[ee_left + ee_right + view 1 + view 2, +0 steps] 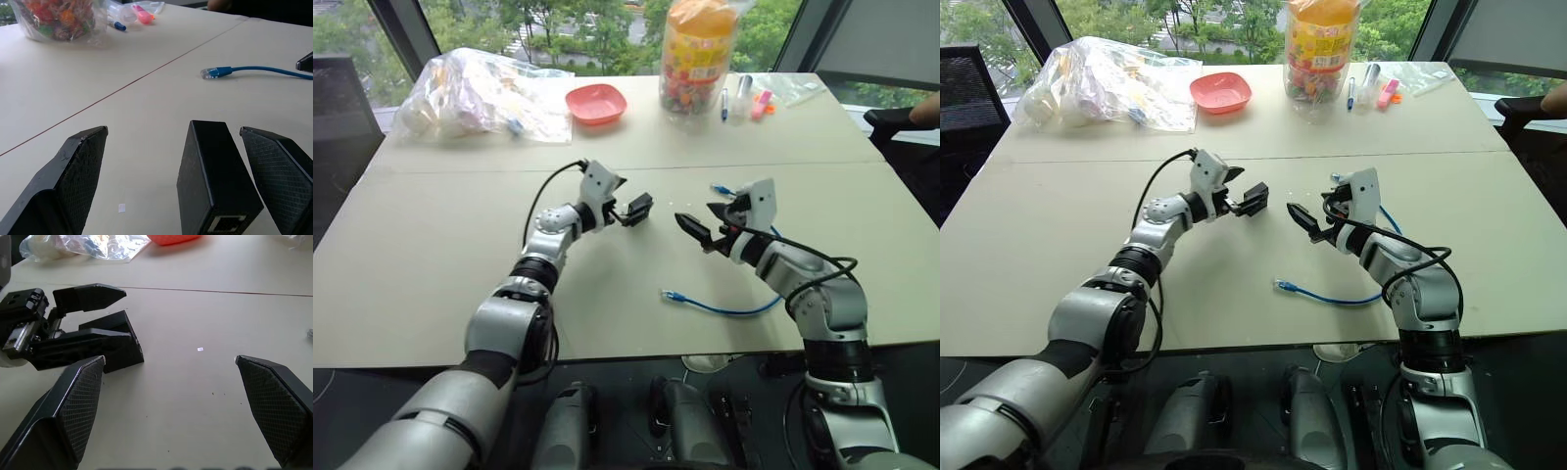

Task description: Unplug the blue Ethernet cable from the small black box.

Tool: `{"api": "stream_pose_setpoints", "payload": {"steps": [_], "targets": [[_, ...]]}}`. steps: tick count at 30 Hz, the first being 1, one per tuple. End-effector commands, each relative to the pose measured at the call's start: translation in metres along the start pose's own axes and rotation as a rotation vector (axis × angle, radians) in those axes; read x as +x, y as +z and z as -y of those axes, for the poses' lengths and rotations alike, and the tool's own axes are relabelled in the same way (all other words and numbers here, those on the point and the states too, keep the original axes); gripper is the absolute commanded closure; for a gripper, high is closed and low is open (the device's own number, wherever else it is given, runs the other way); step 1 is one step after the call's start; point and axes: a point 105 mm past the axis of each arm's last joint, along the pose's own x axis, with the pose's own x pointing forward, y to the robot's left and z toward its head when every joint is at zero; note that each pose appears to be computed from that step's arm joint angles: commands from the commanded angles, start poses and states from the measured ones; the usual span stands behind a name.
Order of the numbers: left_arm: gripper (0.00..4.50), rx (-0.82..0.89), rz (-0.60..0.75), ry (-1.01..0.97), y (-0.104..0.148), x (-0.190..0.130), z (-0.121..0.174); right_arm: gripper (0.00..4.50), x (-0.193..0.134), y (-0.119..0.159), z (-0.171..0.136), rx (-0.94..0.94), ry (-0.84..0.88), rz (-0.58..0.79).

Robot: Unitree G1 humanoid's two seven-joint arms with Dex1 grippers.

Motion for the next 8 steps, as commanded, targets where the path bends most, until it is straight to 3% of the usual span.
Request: {"api": "stream_pose_setpoints", "payload": {"steps": [1, 5, 8], "targets": [[0.05, 0.01, 0.073, -0.051, 0.028, -0.022, -0.012, 0.0, -0.016, 0.017, -0.01, -0.061, 0.069, 0.047], [0.05, -0.044, 0.021, -0.114, 0.031, -0.067, -0.011, 0.0, -0.038, 0.011, -0.017, -0.133, 0.13, -0.001], [0.05, -0.096, -0.076, -0.124, 0.018, -0.106, 0.0, 0.0, -0.052, 0.002, -0.009, -0.196, 0.086, -0.063]]}}
